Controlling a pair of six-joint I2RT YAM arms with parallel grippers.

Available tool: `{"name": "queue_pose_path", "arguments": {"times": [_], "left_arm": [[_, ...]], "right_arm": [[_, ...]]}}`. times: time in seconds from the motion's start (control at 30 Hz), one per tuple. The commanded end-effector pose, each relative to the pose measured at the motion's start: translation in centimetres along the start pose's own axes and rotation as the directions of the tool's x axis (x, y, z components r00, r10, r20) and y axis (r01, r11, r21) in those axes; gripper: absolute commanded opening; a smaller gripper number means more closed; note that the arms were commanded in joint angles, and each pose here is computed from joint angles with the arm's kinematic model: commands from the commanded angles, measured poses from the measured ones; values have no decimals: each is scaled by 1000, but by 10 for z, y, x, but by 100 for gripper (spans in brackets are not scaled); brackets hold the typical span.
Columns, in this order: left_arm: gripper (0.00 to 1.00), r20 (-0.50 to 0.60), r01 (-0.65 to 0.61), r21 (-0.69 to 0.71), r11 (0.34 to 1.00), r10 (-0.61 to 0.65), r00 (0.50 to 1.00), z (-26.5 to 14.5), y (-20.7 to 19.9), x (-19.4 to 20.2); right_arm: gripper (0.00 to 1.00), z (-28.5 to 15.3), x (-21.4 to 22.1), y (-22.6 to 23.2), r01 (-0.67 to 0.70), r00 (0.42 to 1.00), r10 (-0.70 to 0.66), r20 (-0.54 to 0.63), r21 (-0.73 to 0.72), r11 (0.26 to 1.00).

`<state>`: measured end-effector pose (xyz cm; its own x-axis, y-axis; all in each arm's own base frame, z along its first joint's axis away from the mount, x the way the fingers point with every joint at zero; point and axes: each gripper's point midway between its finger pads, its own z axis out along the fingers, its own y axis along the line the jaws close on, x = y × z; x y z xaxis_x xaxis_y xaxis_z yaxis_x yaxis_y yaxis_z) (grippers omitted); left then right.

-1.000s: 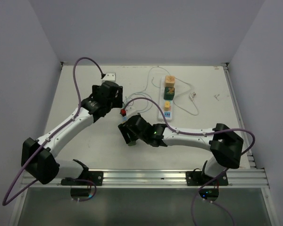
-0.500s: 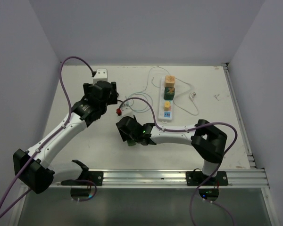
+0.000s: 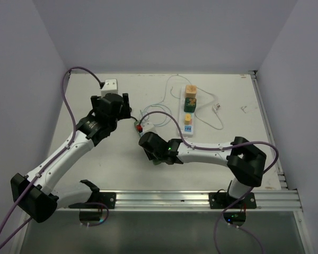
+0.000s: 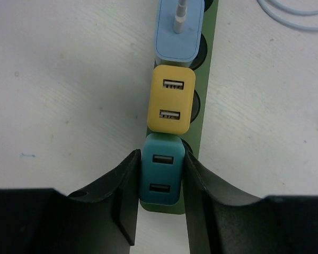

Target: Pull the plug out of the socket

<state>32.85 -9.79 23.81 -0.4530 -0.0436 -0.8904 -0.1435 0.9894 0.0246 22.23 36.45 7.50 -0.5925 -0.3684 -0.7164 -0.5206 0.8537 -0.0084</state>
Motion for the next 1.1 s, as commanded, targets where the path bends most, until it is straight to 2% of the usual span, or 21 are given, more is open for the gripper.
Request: {"name": "queue_pose_path", "arguments": {"times": [0.0,0.07,0.13,0.17,0.23,0.27,0.33,0.43,0.67,0.7,0.8,1.07], "left_arm": [[93,14,102,78,992,-104,995,-7,-12,-4],[92,-43,118,133,984,-113,993,-8,-22,16],[92,-89,154,203,967,-138,986,-6,-36,33],[90,-134,168,211,963,-142,981,-4,-37,57],[89,-157,202,304,931,-160,975,-5,-53,70],[88,-180,208,319,925,-157,971,-5,-53,90],[86,-164,239,382,893,-189,968,-8,-62,91],[83,-163,238,409,881,-186,969,-8,-66,101],[79,-139,185,488,853,-133,981,-9,-90,110],[79,-100,183,536,824,-153,983,-13,-101,98],[77,-80,143,577,804,-119,990,-13,-115,100],[72,-121,104,567,817,-42,992,5,-131,126]], "right_arm": [[9,-35,-14,-9,83,995,-80,54,-50,995],[8,-48,-16,-15,107,992,-101,76,-72,992],[2,-51,-3,-20,126,990,-120,74,-83,989],[0,-56,3,-24,145,988,-138,77,-97,985],[0,-58,7,-25,160,984,-150,94,-117,980],[0,-58,17,-28,182,981,-173,84,-123,976],[0,-61,19,-30,192,978,-179,102,-132,972],[0,-61,28,-36,205,976,-192,106,-128,970],[0,-61,39,-40,204,975,-188,122,-141,969],[0,-61,41,-39,205,975,-189,120,-146,968],[0,-63,42,-40,202,975,-185,120,-153,967],[0,-70,43,-43,168,979,-144,142,-175,970]]}}
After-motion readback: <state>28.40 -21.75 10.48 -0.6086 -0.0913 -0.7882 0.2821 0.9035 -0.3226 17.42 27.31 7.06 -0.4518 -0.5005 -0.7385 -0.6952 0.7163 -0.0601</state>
